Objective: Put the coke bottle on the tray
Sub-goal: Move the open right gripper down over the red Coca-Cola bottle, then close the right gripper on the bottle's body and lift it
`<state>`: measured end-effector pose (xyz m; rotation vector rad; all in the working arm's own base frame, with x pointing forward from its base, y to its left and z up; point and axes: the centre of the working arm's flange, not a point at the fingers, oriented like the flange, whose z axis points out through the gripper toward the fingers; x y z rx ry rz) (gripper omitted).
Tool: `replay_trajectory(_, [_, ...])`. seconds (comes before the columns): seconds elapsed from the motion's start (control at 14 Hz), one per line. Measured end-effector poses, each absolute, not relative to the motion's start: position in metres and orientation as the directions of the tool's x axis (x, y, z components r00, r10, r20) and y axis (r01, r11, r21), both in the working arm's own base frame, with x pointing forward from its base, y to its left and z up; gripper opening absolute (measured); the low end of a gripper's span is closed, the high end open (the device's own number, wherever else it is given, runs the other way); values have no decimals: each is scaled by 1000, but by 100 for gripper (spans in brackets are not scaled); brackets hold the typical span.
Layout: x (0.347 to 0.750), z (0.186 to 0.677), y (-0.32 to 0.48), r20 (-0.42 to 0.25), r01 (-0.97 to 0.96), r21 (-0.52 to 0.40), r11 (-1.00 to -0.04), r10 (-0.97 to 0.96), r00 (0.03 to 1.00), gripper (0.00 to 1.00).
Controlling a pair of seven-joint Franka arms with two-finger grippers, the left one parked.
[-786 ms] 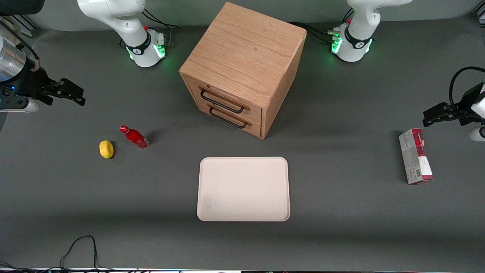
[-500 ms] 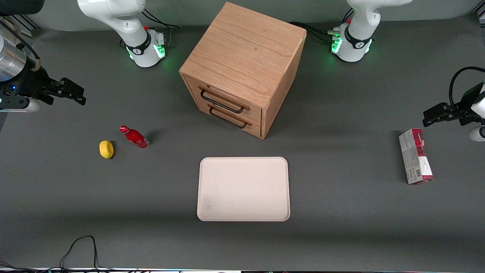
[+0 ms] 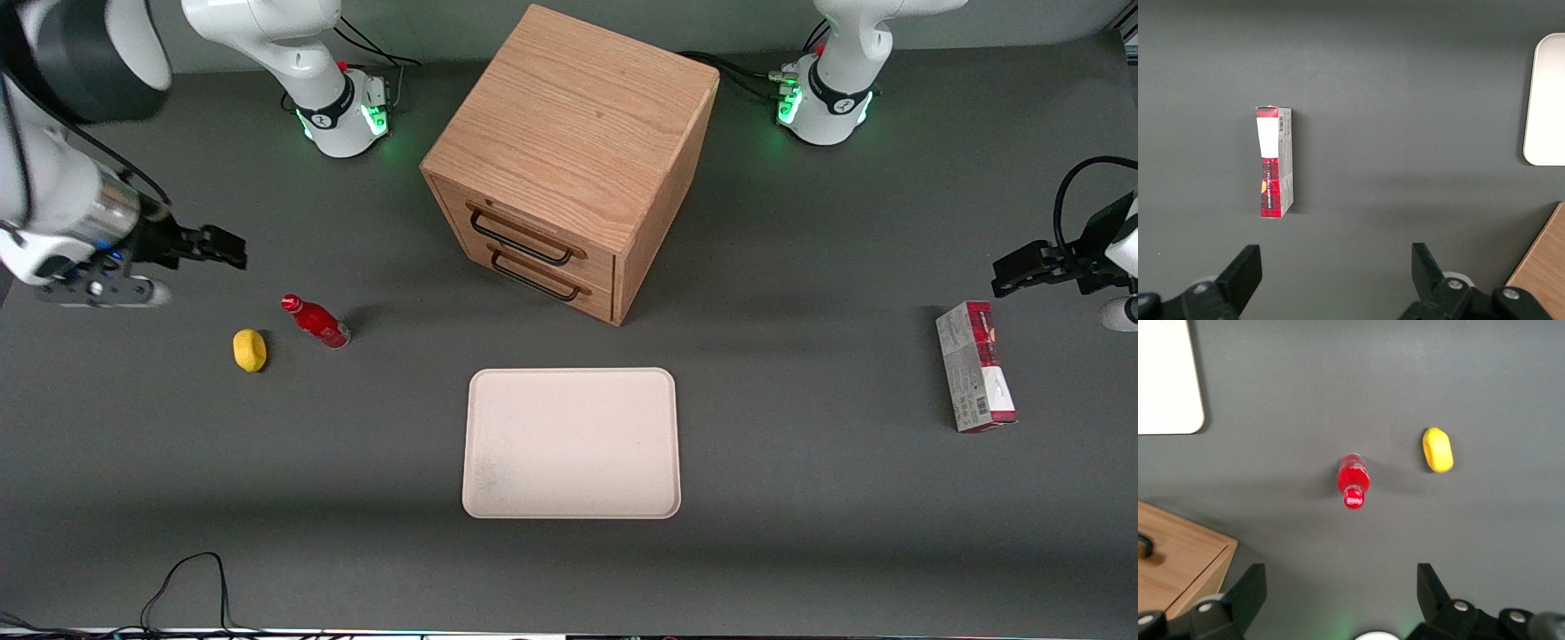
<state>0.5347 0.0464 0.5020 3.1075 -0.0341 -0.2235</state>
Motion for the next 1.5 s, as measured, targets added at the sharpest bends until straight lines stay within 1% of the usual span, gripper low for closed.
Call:
replay_trajectory(0.14, [526,453,46,-118,-9,23,-1000,-12,993,100])
replay_trajectory(0.29, [511,414,45,-91,1,19,-1000,0,996,100])
replay_trajectory(0.57, [489,361,43,-12,23,10,-1000,23,1000,100])
replay_trajectory(0.71, [483,350,42,1,24,9,-1000,24,1000,100])
replay_trajectory(0.93, [477,335,41,42,25,5,-1000,25,999,100])
replay_trajectory(1.29, [473,313,38,57,21,4,-1000,21,998,100])
replay_trajectory(1.36, [473,311,38,57,19,3,-1000,19,998,96])
replay_trajectory(1.43, [473,311,36,56,15,3,-1000,16,998,95])
replay_trajectory(1.5, [473,311,34,57,11,3,-1000,11,998,86])
